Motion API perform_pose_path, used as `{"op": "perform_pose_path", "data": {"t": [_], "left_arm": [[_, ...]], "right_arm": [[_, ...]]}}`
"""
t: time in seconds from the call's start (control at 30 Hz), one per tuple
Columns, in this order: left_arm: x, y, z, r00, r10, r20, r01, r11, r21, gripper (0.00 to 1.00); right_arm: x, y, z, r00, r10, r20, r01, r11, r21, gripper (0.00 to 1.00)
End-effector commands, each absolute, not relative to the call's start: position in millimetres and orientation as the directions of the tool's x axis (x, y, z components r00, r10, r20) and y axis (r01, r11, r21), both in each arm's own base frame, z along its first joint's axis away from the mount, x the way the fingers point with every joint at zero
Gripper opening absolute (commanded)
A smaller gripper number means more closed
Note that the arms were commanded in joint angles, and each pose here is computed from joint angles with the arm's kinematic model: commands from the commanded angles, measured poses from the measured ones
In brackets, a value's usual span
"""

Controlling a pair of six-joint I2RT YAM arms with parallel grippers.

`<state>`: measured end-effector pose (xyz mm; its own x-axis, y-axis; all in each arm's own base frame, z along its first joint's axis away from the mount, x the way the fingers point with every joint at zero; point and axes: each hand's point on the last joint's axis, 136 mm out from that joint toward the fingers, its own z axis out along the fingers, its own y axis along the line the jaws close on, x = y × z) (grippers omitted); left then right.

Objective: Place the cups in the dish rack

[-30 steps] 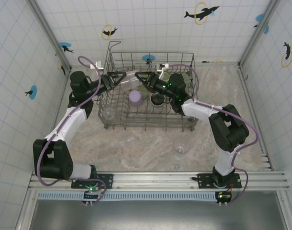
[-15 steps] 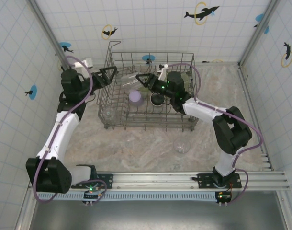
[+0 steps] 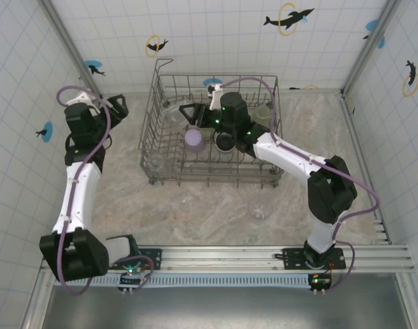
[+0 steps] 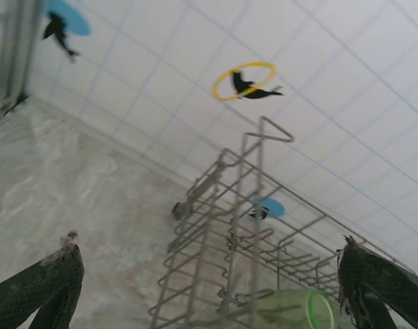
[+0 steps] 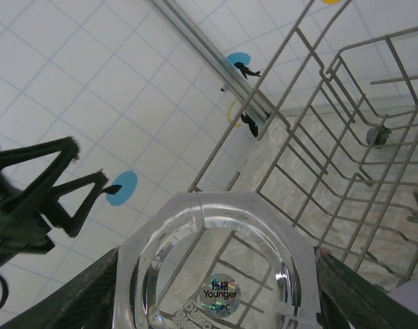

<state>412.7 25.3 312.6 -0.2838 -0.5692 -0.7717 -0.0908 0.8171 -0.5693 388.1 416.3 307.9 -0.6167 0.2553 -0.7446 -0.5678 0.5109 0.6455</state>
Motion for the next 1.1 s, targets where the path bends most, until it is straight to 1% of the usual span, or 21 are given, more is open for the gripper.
{"op": "perform_pose_path", "data": {"t": [0.0, 0.23, 0.4, 0.67, 1.07], "left_arm": [[416.1, 44.5, 279.2, -0.328, -0.689, -0.646, -0.163, 0.715, -0.68, 0.97], [420.4, 63.1, 232.6, -0.361, -0.699, -0.618, -0.255, 0.711, -0.656, 0.97], [413.2, 65.8, 213.0, -0.39, -0.687, -0.614, -0.279, 0.723, -0.632, 0.97], [400.4, 68.8, 203.4, -0.396, -0.68, -0.617, -0.295, 0.73, -0.616, 0.97], [401.8, 59.5, 199.5, -0.408, -0.715, -0.568, -0.259, 0.687, -0.679, 0.97]], "right_arm": [[393.8, 422.3, 319.3, -0.54, 0.211, -0.815, -0.607, 0.574, 0.55, 0.42], [389.0, 435.4, 312.3, -0.474, 0.078, -0.877, -0.625, 0.671, 0.398, 0.42], [387.8, 446.6, 311.5, -0.438, 0.018, -0.899, -0.635, 0.701, 0.323, 0.42], [387.7, 467.0, 301.2, -0.41, -0.06, -0.91, -0.648, 0.721, 0.244, 0.42], [396.0, 492.7, 280.3, -0.398, -0.138, -0.907, -0.643, 0.747, 0.168, 0.42]]}}
